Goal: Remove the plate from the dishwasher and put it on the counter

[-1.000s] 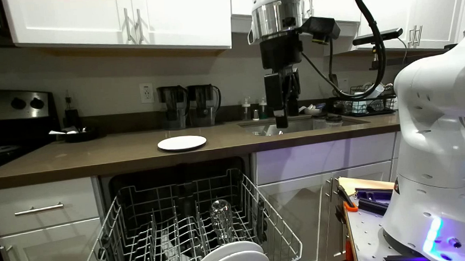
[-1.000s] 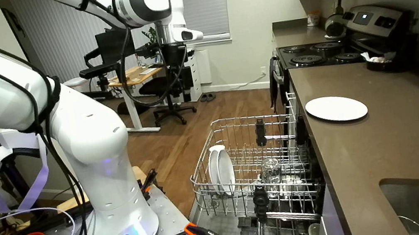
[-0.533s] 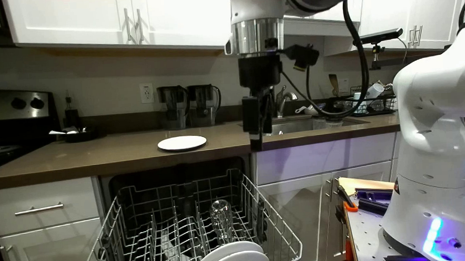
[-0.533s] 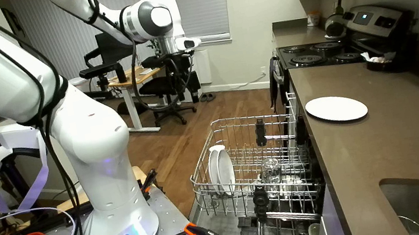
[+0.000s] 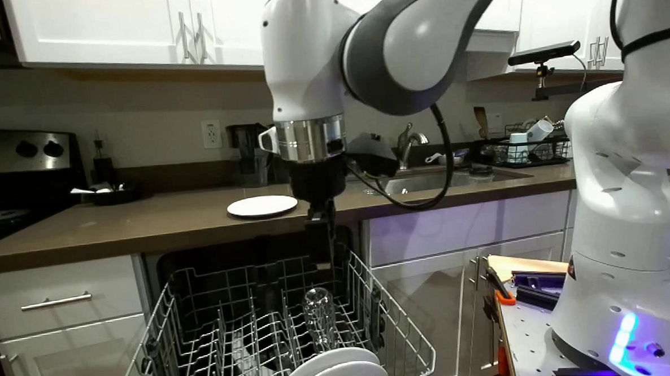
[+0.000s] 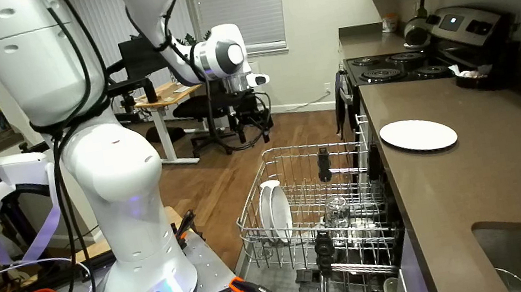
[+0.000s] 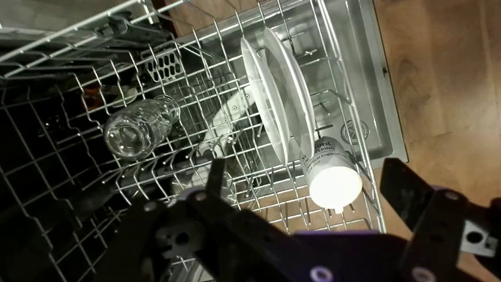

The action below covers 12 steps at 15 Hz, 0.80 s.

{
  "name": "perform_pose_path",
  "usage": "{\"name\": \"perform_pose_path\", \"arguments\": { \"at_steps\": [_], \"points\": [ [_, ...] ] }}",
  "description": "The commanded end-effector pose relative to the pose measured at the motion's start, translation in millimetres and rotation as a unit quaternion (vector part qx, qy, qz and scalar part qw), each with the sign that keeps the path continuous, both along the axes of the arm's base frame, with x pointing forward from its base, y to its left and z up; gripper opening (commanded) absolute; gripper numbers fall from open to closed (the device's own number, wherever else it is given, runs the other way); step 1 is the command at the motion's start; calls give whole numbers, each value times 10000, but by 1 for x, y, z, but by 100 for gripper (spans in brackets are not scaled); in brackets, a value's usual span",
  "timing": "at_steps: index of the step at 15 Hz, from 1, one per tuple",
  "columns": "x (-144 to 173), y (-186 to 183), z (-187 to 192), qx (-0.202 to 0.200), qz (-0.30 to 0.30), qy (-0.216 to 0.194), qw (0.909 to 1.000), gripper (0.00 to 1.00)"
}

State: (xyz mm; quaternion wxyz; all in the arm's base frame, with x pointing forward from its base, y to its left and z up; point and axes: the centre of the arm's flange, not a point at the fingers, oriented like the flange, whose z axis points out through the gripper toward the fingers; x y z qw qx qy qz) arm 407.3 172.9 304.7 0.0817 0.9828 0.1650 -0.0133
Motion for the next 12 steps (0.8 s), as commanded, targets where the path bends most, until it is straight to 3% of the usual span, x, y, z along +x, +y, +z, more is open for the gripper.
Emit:
{"name": "perform_pose_path", "arguments": {
  "at_steps": [1, 5, 12],
  "points": [
    [60, -9, -32, 181, 618, 522, 9966, 100],
    [84, -26, -75, 147, 811, 930, 9922, 100],
    [68, -39, -137, 166, 562, 1295, 9898, 100]
  ]
}}
